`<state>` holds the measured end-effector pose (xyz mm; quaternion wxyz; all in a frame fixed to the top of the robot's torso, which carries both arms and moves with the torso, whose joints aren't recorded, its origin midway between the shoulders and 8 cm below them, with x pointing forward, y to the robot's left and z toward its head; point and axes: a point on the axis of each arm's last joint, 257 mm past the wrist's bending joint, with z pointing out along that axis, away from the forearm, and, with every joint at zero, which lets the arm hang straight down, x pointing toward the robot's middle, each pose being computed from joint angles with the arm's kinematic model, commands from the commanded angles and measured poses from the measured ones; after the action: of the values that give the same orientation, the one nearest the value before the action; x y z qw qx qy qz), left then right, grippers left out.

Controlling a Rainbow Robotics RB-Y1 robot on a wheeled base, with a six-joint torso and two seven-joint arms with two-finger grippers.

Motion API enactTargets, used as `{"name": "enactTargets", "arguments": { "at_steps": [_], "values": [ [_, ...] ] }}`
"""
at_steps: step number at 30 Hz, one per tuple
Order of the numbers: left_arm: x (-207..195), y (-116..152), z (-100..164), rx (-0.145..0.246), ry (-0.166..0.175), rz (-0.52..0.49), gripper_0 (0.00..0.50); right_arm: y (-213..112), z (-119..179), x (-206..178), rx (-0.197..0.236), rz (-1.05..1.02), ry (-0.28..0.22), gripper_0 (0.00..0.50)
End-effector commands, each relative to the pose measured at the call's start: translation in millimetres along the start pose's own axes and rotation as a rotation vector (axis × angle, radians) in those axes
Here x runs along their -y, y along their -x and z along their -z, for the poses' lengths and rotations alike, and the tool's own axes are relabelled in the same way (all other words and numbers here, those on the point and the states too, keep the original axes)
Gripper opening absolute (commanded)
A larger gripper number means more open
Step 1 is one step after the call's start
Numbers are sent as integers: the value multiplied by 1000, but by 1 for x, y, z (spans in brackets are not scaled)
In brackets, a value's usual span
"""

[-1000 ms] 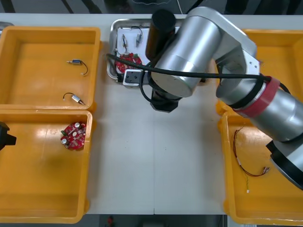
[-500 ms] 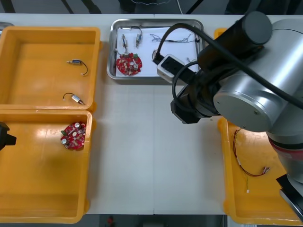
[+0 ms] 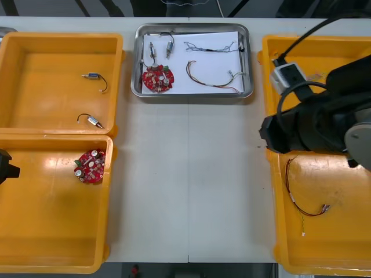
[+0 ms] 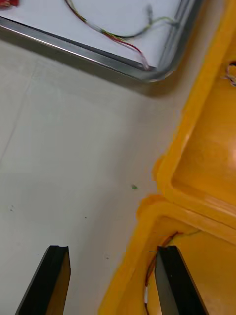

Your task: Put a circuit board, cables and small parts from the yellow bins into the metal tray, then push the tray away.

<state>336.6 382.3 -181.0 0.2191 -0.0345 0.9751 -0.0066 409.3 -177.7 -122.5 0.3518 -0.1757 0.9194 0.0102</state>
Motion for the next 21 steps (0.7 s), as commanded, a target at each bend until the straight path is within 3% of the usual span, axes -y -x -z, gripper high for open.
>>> {"name": "enactTargets", "arguments": {
  "at_steps": [1, 16, 21],
  "values": [
    [-6, -5, 6, -8, 33, -113, 500, -22, 15, 53, -20, -100, -82, 500],
    [-6, -5, 6, -8, 33, -113, 500, -76, 48, 147, -59, -329, -199, 500],
    [-6, -5, 6, -8, 33, -113, 500, -89, 51, 163, -81, -385, -196, 500]
  ]
}}
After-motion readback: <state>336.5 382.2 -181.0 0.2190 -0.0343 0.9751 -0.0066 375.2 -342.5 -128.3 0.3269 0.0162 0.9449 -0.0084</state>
